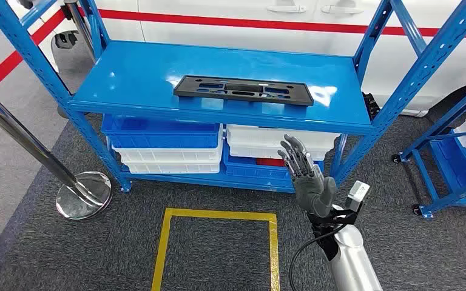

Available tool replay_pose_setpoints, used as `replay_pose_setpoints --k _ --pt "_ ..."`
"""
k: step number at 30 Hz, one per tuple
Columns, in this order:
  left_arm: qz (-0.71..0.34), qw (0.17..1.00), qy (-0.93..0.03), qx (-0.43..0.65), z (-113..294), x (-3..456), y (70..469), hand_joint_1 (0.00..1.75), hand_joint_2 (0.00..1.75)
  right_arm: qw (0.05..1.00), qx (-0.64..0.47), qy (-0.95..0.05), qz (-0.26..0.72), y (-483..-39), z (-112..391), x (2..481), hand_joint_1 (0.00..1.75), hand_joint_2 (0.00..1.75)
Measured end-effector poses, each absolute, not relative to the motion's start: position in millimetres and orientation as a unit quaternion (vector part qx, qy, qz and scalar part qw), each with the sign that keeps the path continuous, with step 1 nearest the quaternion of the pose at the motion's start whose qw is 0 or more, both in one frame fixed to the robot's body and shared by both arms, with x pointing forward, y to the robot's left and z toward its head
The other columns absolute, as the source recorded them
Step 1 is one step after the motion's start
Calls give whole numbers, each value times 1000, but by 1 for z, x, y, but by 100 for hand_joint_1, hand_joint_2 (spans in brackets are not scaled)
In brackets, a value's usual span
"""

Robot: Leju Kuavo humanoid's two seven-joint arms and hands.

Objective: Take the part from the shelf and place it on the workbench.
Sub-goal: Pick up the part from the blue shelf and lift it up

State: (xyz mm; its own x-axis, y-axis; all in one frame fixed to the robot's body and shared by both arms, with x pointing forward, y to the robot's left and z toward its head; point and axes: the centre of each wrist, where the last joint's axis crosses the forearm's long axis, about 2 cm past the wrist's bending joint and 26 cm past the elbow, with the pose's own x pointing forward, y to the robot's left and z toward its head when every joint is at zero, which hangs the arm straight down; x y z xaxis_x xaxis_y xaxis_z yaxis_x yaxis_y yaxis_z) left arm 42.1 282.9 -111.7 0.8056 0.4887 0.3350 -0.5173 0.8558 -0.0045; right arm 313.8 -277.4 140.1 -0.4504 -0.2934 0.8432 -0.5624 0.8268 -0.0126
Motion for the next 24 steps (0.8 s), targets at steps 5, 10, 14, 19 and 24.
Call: replay_pose_setpoints --k 5,10,14,19,24 --pt "280 944 -166 45 -111 44 284 0 0 373 300 -863 161 -267 175 317 0 0" --pt "287 941 -171 48 -111 47 286 0 0 279 349 -878 174 -258 210 311 0 0" --pt "285 941 -178 48 -111 48 288 0 0 214 394 -874 188 -253 232 299 0 0" --pt "277 942 -179 57 -111 46 294 0 0 166 431 -865 196 -250 246 290 0 0" --pt "269 944 -183 61 -111 48 296 0 0 142 444 -862 197 -249 254 285 0 0"
